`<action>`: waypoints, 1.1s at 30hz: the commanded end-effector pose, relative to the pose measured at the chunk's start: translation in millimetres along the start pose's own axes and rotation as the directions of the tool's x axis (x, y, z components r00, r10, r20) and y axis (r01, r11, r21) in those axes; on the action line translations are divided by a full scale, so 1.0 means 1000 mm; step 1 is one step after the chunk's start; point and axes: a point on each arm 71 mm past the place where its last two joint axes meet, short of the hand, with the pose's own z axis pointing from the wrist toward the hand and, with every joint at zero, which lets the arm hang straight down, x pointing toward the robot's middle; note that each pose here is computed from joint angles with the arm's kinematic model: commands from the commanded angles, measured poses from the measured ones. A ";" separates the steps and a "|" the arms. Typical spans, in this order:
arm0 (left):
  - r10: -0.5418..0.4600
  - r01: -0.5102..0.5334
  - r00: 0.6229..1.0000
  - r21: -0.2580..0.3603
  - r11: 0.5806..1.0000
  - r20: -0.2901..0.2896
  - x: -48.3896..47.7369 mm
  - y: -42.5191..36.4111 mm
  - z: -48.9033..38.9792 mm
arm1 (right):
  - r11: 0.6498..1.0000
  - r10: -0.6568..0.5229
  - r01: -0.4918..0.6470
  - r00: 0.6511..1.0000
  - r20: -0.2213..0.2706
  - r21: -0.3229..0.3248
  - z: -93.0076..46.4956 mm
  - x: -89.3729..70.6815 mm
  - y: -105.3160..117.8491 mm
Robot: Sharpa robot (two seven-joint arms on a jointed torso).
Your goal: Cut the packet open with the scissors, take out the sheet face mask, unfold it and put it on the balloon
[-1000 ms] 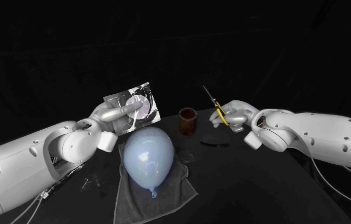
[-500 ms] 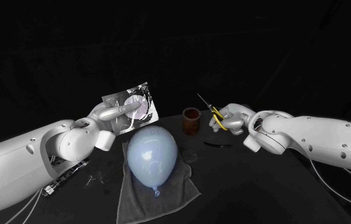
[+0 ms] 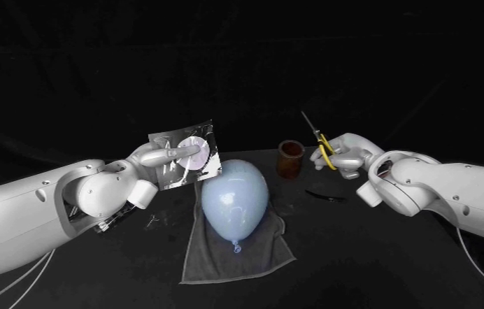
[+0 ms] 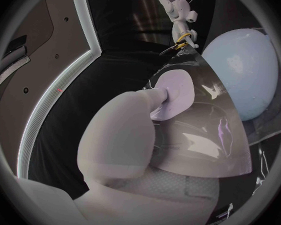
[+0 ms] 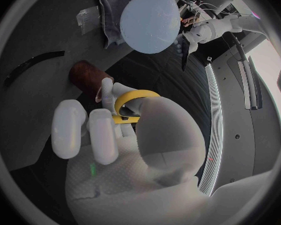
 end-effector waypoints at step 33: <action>0.127 -0.047 0.981 -0.452 0.891 0.148 -0.0798 0.0821 -0.0495 | 0.997 0.069 -0.068 0.997 0.026 -0.033 0.004 0.000 0.004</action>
